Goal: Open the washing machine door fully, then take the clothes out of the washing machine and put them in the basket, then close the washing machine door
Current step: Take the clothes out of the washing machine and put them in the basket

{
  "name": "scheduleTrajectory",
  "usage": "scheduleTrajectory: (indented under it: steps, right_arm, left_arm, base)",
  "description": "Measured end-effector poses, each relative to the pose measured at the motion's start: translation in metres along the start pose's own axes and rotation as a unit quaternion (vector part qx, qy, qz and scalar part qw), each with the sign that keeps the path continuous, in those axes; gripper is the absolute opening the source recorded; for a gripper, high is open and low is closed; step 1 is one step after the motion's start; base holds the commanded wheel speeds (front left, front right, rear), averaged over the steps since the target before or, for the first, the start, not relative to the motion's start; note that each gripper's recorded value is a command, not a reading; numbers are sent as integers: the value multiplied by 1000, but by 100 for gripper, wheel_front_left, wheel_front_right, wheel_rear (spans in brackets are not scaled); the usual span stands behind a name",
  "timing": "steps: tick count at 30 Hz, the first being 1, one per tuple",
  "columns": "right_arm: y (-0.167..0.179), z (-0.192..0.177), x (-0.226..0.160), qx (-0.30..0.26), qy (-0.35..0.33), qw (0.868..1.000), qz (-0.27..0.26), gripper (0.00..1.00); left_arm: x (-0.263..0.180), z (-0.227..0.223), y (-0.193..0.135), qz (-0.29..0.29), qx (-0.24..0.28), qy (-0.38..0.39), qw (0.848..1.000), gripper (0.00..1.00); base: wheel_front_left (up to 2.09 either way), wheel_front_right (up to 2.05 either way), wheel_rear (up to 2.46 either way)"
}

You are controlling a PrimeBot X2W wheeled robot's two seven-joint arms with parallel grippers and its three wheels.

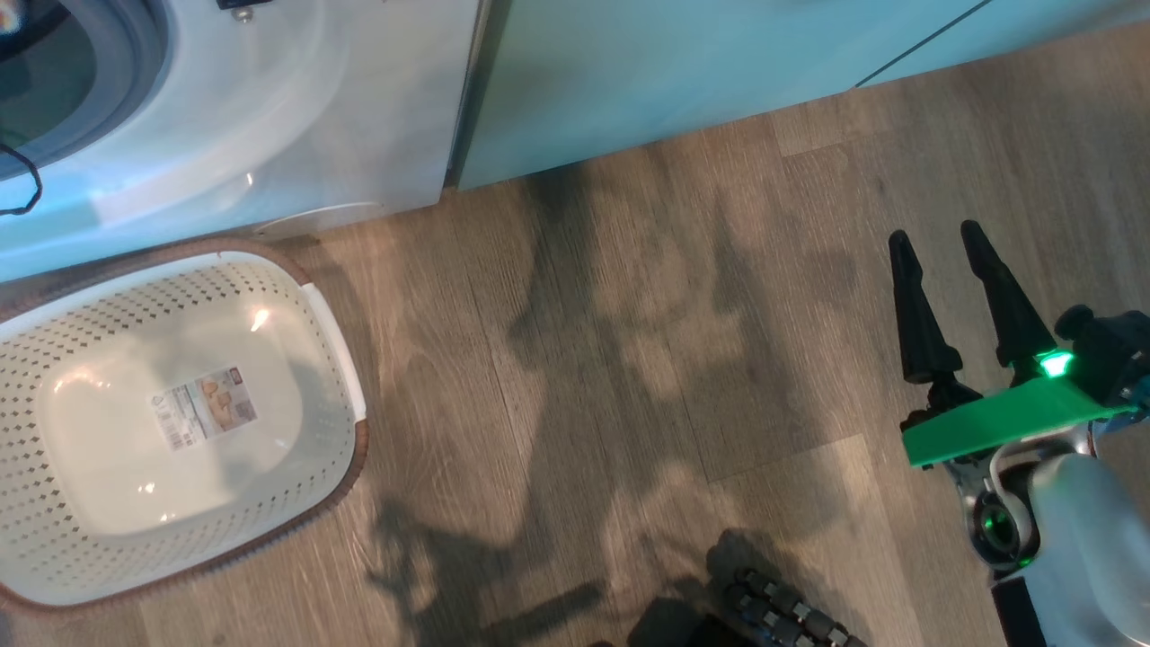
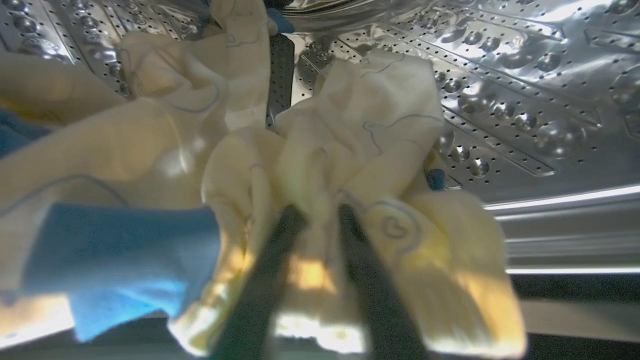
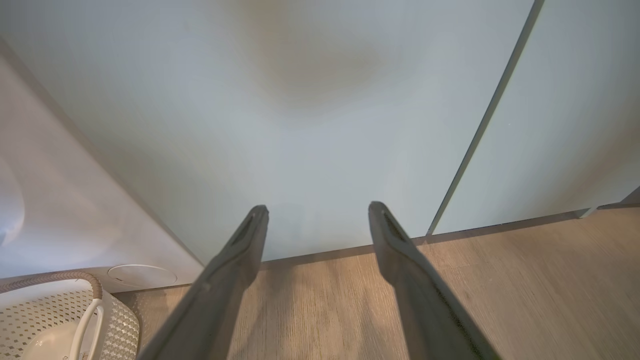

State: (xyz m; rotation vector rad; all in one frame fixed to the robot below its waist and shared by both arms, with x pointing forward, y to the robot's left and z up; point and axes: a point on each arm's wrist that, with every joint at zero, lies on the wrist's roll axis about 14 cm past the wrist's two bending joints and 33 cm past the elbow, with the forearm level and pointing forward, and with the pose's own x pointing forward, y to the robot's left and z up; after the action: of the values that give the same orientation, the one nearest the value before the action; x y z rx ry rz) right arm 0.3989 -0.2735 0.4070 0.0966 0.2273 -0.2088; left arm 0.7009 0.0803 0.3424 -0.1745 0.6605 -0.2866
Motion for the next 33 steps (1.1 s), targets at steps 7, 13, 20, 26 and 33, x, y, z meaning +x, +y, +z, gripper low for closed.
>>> scheduleTrajectory:
  steps: [7, 13, 20, 26, 33]
  right_arm:
    - [2, 2, 0, 2, -4, 1000, 2, 100]
    - [6, 13, -1, 9, -21, 1000, 10, 100]
    - [7, 24, -7, 9, -36, 999, 18, 100]
    - [15, 23, -15, 19, -37, 999, 30, 100]
    - [24, 34, -19, 19, -53, 997, 53, 100]
  left_arm:
    - [-4, 0, 1, 4, -1, -6, 1000, 0]
    - [-21, 13, -13, -8, -22, -54, 998, 0]
    - [-49, 7, -22, -18, -18, -81, 996, 0]
    - [-80, 11, -33, -34, -18, -125, 991, 0]
    - [-116, 4, -46, -52, -20, -162, 985, 0]
  base:
    - [0, 0, 0]
    - [0, 0, 0]
    - [0, 0, 0]
    - [0, 0, 0]
    - [0, 0, 0]
